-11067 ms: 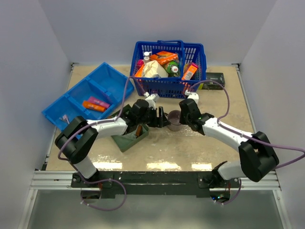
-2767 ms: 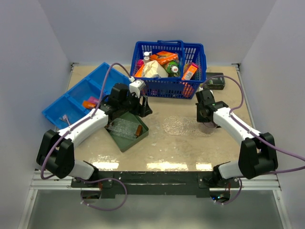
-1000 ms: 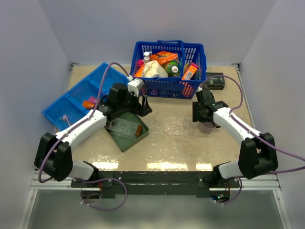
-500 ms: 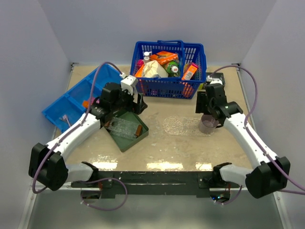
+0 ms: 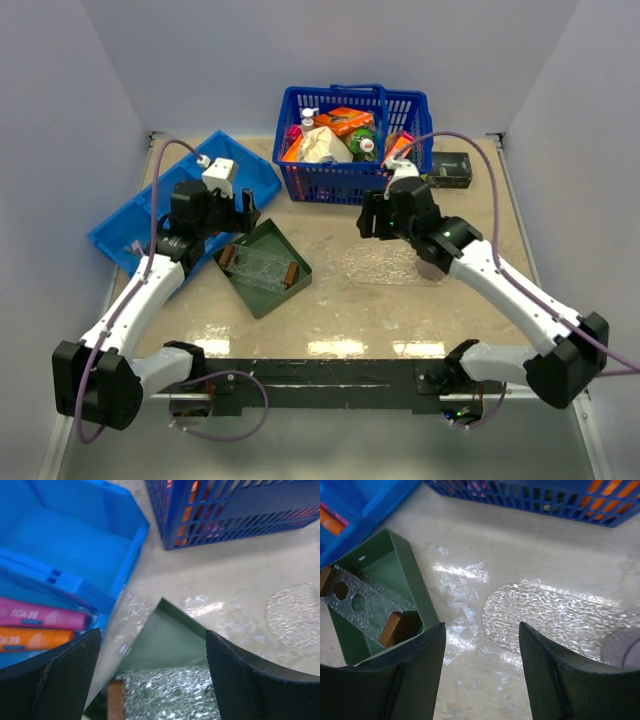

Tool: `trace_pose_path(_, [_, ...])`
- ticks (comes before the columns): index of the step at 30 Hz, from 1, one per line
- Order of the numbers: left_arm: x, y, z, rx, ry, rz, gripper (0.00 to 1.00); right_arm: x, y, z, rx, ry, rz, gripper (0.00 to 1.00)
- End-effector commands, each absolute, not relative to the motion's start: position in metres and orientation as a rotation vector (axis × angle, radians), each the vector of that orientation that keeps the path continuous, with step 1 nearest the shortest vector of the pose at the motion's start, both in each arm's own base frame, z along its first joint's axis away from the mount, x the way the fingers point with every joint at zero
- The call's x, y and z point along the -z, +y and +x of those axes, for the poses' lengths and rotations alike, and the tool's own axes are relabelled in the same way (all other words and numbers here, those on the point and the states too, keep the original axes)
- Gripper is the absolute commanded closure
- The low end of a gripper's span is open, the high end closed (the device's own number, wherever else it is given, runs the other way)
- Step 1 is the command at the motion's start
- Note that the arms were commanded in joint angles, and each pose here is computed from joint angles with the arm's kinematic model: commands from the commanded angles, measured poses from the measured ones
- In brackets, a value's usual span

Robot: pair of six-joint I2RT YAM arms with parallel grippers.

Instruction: Prepare toiletry sets of a toothbrush and toothpaste on the tray

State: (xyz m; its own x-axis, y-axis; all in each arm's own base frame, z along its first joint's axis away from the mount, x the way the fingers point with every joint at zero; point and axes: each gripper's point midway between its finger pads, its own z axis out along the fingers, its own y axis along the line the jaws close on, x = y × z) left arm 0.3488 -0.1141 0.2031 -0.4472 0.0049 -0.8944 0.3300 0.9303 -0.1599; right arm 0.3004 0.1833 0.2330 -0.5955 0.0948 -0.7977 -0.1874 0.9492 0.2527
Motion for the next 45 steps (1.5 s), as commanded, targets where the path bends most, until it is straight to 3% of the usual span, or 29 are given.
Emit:
trace_pose_path(1, [-0.188, -0.078, 0.337, 0.154, 2.064, 0.219, 0.13, -0.225, 0.225, 0.316, -0.491, 2.172, -0.055, 0.38])
trace_pose_path(8, [-0.149, -0.055, 0.325, 0.015, 2.248, 0.158, 0.23, -0.243, 0.232, 0.324, -0.512, 2.103, -0.085, 0.38])
trace_pose_path(15, [-0.127, -0.063, 0.325, 0.084, 2.378, 0.198, 0.33, -0.268, 0.188, 0.325, -0.351, 1.97, 0.001, 0.36])
trace_pose_path(24, [-0.109, -0.063, 0.316, 0.086, 2.492, 0.197, 0.35, -0.31, 0.158, 0.321, -0.255, 1.827, 0.031, 0.31])
trace_pose_path(45, [-0.084, -0.061, 0.297, 0.092, 2.609, 0.186, 0.39, -0.287, 0.162, 0.331, -0.193, 1.872, -0.006, 0.3])
